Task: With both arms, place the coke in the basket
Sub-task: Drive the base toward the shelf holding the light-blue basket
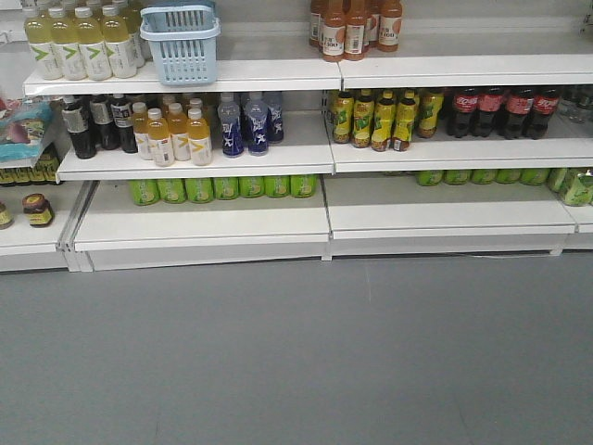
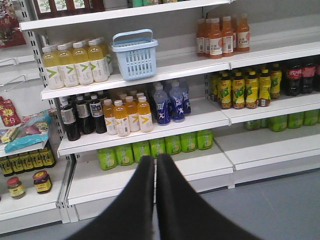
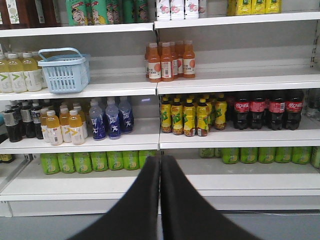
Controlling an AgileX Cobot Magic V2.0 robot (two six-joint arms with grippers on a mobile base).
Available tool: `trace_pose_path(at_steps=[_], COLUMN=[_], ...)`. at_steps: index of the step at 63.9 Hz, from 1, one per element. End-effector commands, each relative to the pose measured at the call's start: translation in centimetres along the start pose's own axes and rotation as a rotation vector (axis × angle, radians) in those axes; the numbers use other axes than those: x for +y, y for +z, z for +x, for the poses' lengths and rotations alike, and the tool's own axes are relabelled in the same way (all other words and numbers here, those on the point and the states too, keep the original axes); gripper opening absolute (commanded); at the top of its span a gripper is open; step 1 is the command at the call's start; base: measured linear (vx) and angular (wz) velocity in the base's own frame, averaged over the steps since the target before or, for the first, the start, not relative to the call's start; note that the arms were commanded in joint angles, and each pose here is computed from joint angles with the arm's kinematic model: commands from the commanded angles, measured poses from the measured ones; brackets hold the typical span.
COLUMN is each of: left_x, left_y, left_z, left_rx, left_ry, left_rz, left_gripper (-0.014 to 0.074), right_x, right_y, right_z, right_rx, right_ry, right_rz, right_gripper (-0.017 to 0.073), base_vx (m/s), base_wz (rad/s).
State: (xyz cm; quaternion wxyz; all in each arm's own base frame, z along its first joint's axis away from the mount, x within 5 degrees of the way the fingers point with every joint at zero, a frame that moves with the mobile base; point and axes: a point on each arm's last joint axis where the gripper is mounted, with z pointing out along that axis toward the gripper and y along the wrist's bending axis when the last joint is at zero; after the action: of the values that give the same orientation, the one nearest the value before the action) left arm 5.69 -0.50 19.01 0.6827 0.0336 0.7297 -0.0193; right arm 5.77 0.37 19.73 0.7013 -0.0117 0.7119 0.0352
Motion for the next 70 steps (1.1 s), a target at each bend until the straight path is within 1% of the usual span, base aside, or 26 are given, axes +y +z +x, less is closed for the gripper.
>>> trace_pose_path(at_steps=[1, 36, 70], left_x=[0.11, 0.11, 0.11], left_y=[-0.41, -0.41, -0.41], left_z=[-1.81, -1.81, -1.81], left_rx=[-0.118, -0.118, -0.118], left_ry=[-0.006, -0.006, -0.006], left_rz=[-0.009, -0.009, -0.009], left_gripper=[-0.0006, -0.0006, -0.0006], right_x=[0.05, 0.05, 0.05], right_y=[0.1, 0.1, 0.1], right_z=[-0.29, -0.29, -0.29], right_rx=[-0.05, -0.05, -0.05], right_ry=[-0.014, -0.014, -0.014], right_rz=[-0.006, -0.006, -0.006], right_gripper=[-0.001, -0.001, -0.001], base_vx=[0.0, 0.01, 0.09], base_wz=[0.0, 0.0, -0.02])
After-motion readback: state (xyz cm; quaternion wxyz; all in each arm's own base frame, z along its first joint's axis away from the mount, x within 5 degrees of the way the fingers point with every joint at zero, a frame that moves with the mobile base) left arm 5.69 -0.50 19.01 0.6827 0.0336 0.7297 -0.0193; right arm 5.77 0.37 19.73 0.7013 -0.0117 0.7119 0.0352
